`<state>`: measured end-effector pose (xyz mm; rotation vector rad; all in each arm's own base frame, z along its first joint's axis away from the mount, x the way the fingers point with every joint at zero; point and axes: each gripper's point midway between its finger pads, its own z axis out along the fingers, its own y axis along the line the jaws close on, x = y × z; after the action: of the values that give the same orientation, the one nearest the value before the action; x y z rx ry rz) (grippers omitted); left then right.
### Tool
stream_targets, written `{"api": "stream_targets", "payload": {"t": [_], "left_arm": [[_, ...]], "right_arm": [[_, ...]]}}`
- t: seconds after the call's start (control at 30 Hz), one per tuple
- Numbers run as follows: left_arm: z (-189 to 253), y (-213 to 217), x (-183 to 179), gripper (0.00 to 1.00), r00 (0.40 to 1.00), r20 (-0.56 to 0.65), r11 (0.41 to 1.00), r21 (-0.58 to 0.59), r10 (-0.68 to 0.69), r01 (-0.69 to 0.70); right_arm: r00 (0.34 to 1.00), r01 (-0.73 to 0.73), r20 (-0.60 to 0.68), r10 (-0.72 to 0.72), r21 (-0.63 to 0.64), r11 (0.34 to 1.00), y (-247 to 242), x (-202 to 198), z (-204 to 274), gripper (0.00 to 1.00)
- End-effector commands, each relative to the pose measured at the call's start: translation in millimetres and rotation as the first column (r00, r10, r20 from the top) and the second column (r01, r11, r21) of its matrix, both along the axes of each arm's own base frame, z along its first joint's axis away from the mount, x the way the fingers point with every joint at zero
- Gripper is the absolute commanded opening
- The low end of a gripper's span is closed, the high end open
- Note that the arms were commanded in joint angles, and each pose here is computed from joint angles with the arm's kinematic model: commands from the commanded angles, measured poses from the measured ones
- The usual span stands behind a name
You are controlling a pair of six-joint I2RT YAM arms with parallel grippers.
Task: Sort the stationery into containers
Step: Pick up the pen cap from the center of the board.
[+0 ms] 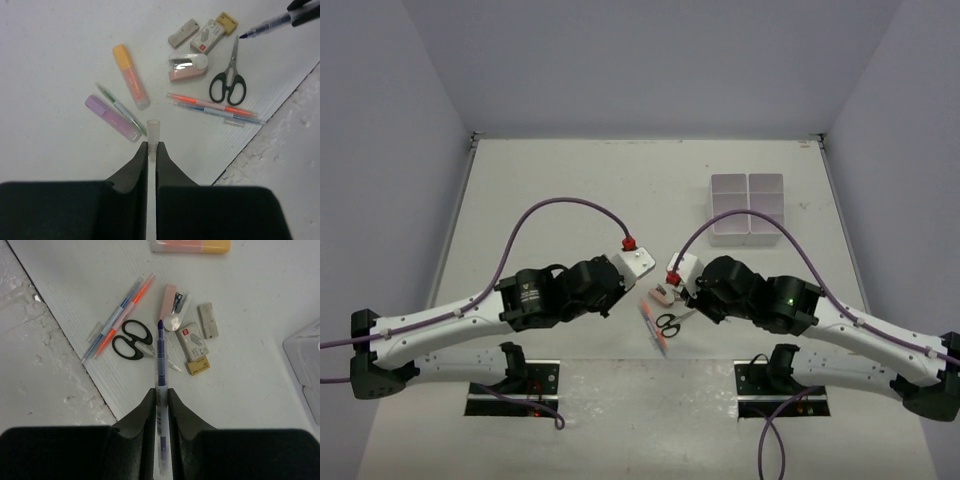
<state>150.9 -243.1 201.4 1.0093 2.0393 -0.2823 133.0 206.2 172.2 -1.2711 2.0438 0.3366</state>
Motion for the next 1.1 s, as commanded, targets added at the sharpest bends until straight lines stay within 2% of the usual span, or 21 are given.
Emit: {"api": "stream_targets", "payload": {"t": [0.0, 0.17, 0.23, 0.33, 0.47, 0.6, 0.63, 0.7, 0.77, 0.8, 0.9, 1.0, 1.07], "left_arm": [[-5.5, -1.3, -7.5, 0.00, 0.950, 0.079, 0.946, 0.150, -0.302, 0.288], [12.1, -20.1, -29.6, 0.00, 0.818, 0.184, 0.838, 0.091, -0.545, 0.538], [22.4, -27.7, -41.3, 0.00, 0.725, 0.267, 0.763, 0.072, -0.635, 0.642], [38.6, -28.5, -51.4, 0.00, 0.645, 0.378, 0.708, 0.041, -0.664, 0.705], [44.9, -29.1, -56.0, 0.00, 0.513, 0.464, 0.629, 0.133, -0.722, 0.766], [37.6, -26.9, -52.1, 0.00, 0.292, 0.532, 0.524, 0.359, -0.795, 0.773], [47.3, -29.3, -45.7, 0.00, 0.204, 0.599, 0.527, 0.432, -0.774, 0.732], [43.5, -25.5, -42.0, 0.00, 0.162, 0.635, 0.543, 0.469, -0.755, 0.697], [46.7, -23.4, -32.3, 0.00, 0.139, 0.667, 0.581, 0.504, -0.732, 0.639], [49.0, -20.4, -20.6, 0.00, 0.132, 0.685, 0.619, 0.538, -0.717, 0.572], [54.5, -17.7, -3.9, 0.00, 0.106, 0.701, 0.659, 0.593, -0.706, 0.463], [58.4, -19.7, -0.5, 0.00, 0.016, 0.673, 0.624, 0.676, -0.739, 0.392], [56.3, -18.3, 3.4, 0.00, -0.023, 0.666, 0.623, 0.708, -0.745, 0.334]], "right_arm": [[0.991, -0.129, 0.036, 0.128, 0.026, 0.991, 3.5, -17.6, 22.2, 0.00], [0.970, -0.242, 0.001, 0.243, 0.099, 0.965, 12.1, -39.3, 30.7, 0.00], [0.952, -0.299, -0.016, 0.305, 0.157, 0.941, 16.4, -52.8, 38.4, 0.00], [0.937, -0.340, -0.008, 0.350, 0.224, 0.913, 17.2, -64.4, 49.1, 0.00], [0.938, -0.325, -0.023, 0.345, 0.286, 0.902, 23.3, -68.6, 62.1, 0.00], [0.917, -0.314, -0.115, 0.382, 0.384, 0.868, 38.8, -85.0, 90.2, 0.00], [0.906, -0.292, -0.171, 0.388, 0.412, 0.863, 42.0, -92.8, 97.7, 0.00], [0.888, -0.251, -0.247, 0.387, 0.445, 0.860, 46.6, -101.4, 104.3, 0.00], [0.884, -0.218, -0.283, 0.372, 0.455, 0.864, 48.7, -103.4, 105.2, 0.00], [0.883, -0.179, -0.308, 0.353, 0.473, 0.863, 52.4, -102.9, 105.5, 0.00], [0.865, -0.130, -0.358, 0.351, 0.517, 0.846, 62.3, -106.6, 106.5, 0.00], [0.848, -0.087, -0.398, 0.349, 0.545, 0.834, 72.0, -107.6, 107.0, 0.00], [0.836, -0.062, -0.423, 0.349, 0.559, 0.827, 77.0, -108.7, 105.8, 0.00]]}}
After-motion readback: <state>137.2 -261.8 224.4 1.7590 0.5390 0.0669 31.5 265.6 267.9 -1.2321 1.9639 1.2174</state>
